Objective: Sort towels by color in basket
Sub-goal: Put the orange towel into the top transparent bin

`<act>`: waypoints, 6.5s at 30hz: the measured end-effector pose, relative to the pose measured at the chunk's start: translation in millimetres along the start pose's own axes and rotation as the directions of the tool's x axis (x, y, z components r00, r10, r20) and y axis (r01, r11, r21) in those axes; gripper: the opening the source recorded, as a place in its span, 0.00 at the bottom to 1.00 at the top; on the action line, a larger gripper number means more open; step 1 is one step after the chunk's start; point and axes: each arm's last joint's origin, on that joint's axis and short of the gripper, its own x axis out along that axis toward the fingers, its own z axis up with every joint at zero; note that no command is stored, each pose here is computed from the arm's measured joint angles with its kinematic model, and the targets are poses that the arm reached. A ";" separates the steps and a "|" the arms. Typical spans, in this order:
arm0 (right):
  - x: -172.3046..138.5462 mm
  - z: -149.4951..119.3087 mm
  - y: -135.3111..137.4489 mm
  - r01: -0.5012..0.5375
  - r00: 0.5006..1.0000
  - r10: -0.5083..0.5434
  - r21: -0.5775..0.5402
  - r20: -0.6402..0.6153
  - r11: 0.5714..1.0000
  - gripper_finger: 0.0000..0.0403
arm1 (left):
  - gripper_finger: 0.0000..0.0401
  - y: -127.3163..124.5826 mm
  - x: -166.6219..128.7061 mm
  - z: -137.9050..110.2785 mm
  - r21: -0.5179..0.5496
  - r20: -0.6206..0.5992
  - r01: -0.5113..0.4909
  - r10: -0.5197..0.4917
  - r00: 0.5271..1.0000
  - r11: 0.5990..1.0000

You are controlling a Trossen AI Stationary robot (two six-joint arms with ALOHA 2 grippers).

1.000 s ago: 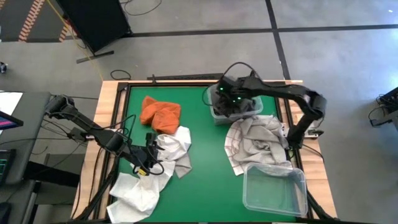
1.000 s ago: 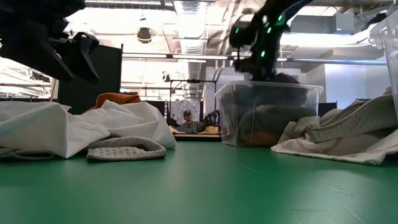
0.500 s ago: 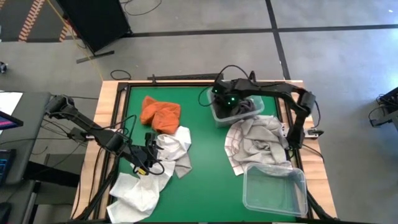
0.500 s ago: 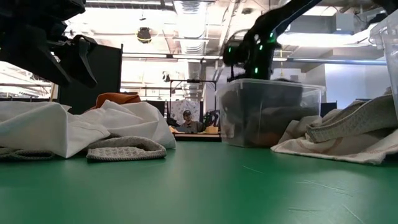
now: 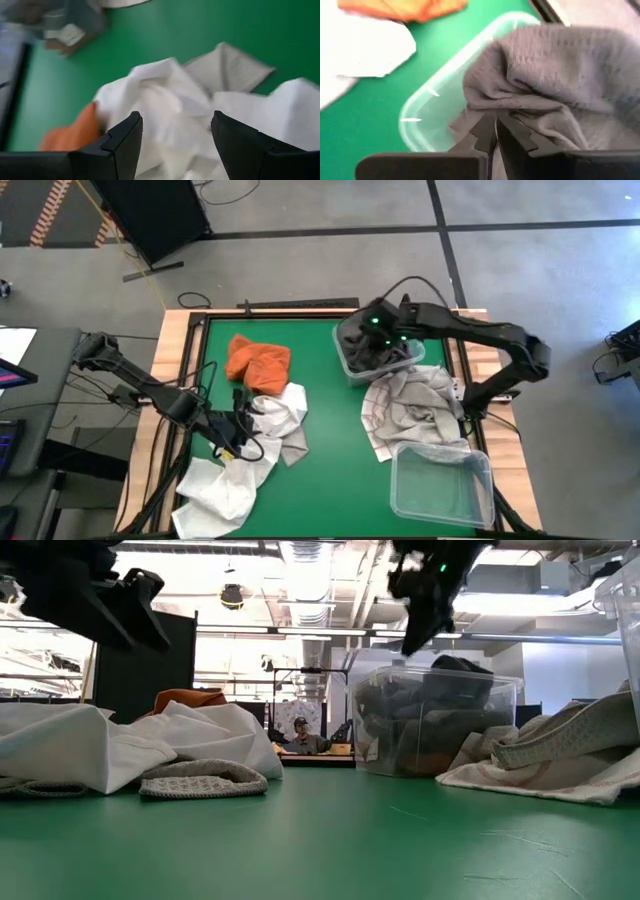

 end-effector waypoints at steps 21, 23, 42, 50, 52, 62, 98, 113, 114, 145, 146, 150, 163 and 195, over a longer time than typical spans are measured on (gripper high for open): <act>-83.1 -28.6 58.1 -0.027 0.969 0.076 -0.203 0.236 0.979 0.29 | 0.56 65.8 15.3 -18.2 -0.078 -0.292 -0.388 0.351 0.890 0.918; -84.9 -30.8 64.3 -0.021 0.967 0.076 -0.221 0.244 0.975 0.36 | 0.56 75.5 18.5 -21.2 -0.107 -0.324 -0.384 0.333 0.885 0.917; -93.9 -37.4 88.5 -0.016 0.947 0.101 -0.270 0.306 0.963 0.54 | 0.74 164.9 55.0 -67.1 -0.425 -0.393 -0.152 -0.030 0.919 0.892; -94.6 -37.3 90.1 -0.026 0.944 0.110 -0.262 0.312 0.965 0.54 | 0.82 165.8 104.7 -92.5 -0.465 -0.470 -0.038 -0.210 0.857 0.884; -94.6 -37.3 90.2 -0.027 0.944 0.110 -0.257 0.312 0.966 0.54 | 0.83 162.7 117.9 -100.1 -0.467 -0.492 0.000 -0.259 0.831 0.884; -91.9 -41.9 103.7 -0.058 0.947 0.140 -0.274 0.289 0.960 0.54 | 0.70 161.4 143.1 -110.5 -0.452 -0.514 0.000 -0.260 0.818 0.892; -83.4 -66.6 101.5 0.055 0.994 -0.039 -0.159 0.102 0.986 0.54 | 0.04 180.1 133.5 -70.1 -0.313 -0.431 0.048 -0.186 0.883 0.948; -91.9 -86.0 116.8 0.085 0.991 -0.081 -0.040 0.110 0.996 0.54 | 0.03 203.4 60.3 41.5 -0.101 -0.068 0.004 -0.011 0.998 0.995; -91.8 -88.0 118.4 0.086 0.990 -0.082 -0.034 0.114 0.996 0.54 | 0.03 204.8 55.4 48.1 -0.088 -0.043 -0.003 -0.001 0.999 0.996; -20.8 -138.0 142.3 -0.006 0.979 -0.034 0.193 0.201 0.981 0.54 | 0.03 251.8 64.2 127.9 0.055 0.497 -0.249 0.190 0.847 0.967; -21.0 -137.5 143.1 -0.015 0.978 -0.027 0.197 0.207 0.980 0.54 | 0.03 253.7 70.5 126.2 0.053 0.494 -0.246 0.188 0.849 0.968; -22.8 -138.6 146.7 -0.037 0.976 -0.006 0.192 0.218 0.981 0.54 | 0.03 262.9 96.7 116.6 0.031 0.487 -0.208 0.167 0.857 0.978; -29.2 -148.2 155.9 -0.072 0.976 0.036 0.158 0.217 0.985 0.54 | 0.04 270.8 189.1 70.5 -0.039 0.365 -0.076 0.085 0.927 0.996; -10.9 -52.7 80.1 0.363 0.834 -0.319 -0.012 0.449 0.932 0.54 | 0.48 260.9 200.5 64.4 -0.167 0.332 0.073 -0.014 0.943 0.983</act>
